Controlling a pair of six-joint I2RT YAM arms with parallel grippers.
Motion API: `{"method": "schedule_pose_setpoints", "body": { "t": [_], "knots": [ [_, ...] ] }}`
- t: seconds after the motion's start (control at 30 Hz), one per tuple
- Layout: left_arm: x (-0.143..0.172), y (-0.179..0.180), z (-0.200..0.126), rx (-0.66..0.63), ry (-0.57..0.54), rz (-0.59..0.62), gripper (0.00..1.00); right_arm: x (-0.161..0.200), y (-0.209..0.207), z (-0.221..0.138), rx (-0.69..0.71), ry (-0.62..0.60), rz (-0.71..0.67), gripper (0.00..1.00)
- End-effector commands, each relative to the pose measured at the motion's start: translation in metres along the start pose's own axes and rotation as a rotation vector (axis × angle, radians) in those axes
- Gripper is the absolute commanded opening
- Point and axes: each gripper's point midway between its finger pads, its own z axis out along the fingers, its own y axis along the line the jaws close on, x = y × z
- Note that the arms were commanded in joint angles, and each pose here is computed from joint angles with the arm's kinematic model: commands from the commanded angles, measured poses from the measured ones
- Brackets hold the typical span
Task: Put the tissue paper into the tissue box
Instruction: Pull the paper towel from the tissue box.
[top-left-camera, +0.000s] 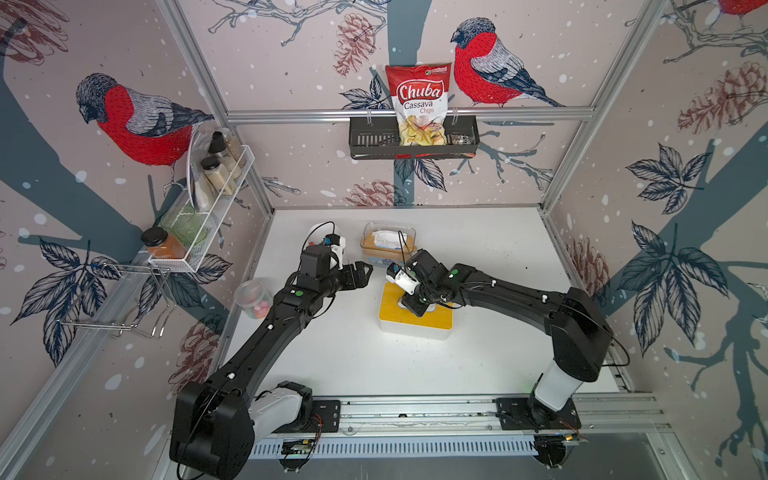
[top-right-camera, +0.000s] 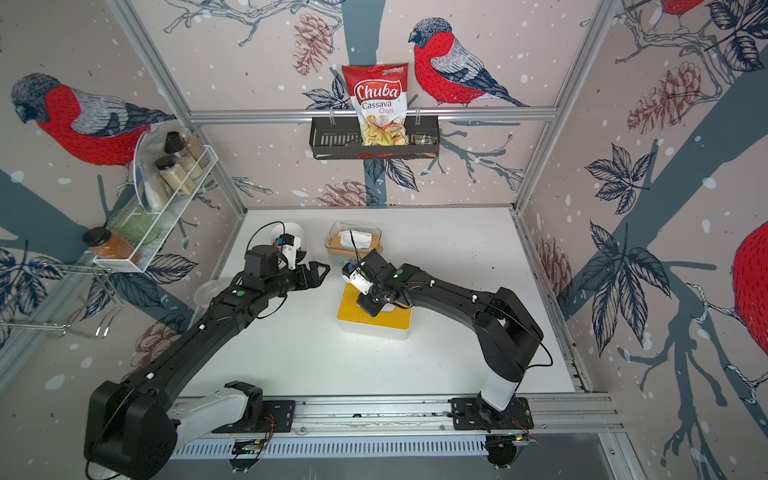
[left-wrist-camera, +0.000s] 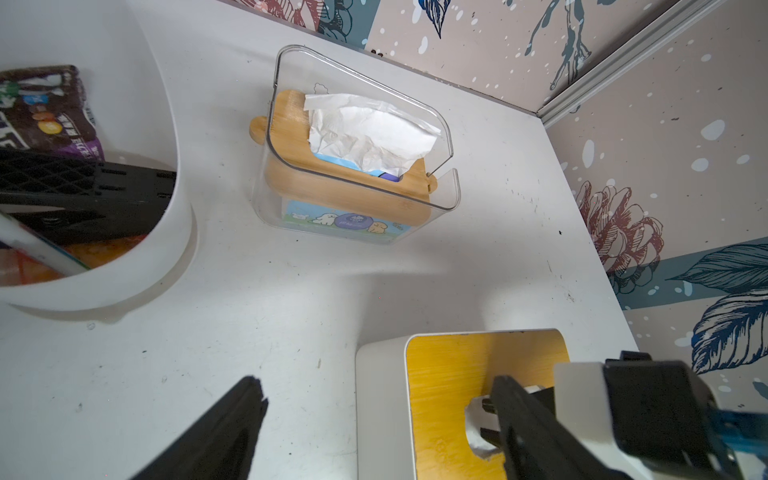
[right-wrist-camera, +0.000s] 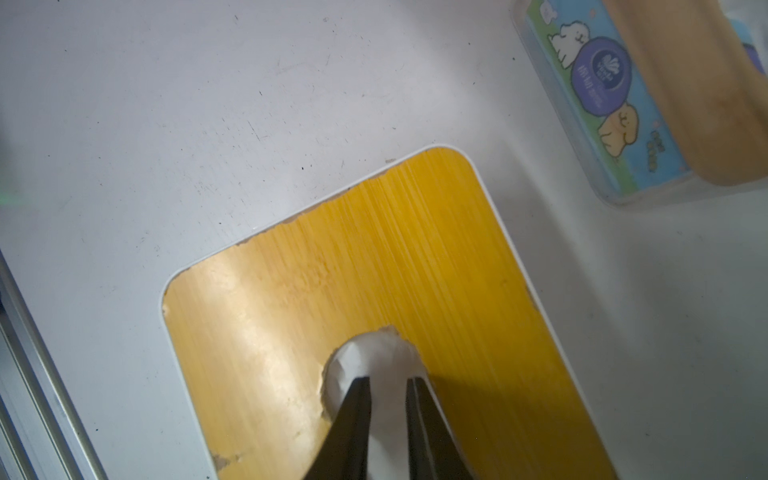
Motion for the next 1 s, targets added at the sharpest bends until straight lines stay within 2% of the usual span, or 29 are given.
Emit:
{"method": "schedule_pose_setpoints", "body": {
  "t": [0.0, 0.6, 0.83, 0.97],
  "knots": [
    [-0.004, -0.001, -0.001, 0.008, -0.018, 0.003, 0.89, -0.002, 0.003, 0.0, -0.025, -0.001, 0.003, 0.24],
    [-0.004, -0.001, 0.0, 0.01, -0.019, 0.002, 0.89, 0.006, 0.0, 0.008, -0.085, 0.025, 0.055, 0.26],
    [-0.004, -0.001, 0.0, 0.014, -0.018, 0.001, 0.88, 0.012, -0.006, 0.016, -0.069, 0.054, 0.061, 0.21],
    [-0.003, -0.001, 0.001, 0.015, -0.015, -0.002, 0.88, 0.002, -0.004, 0.009, -0.089, 0.004, 0.062, 0.14]
  ]
}}
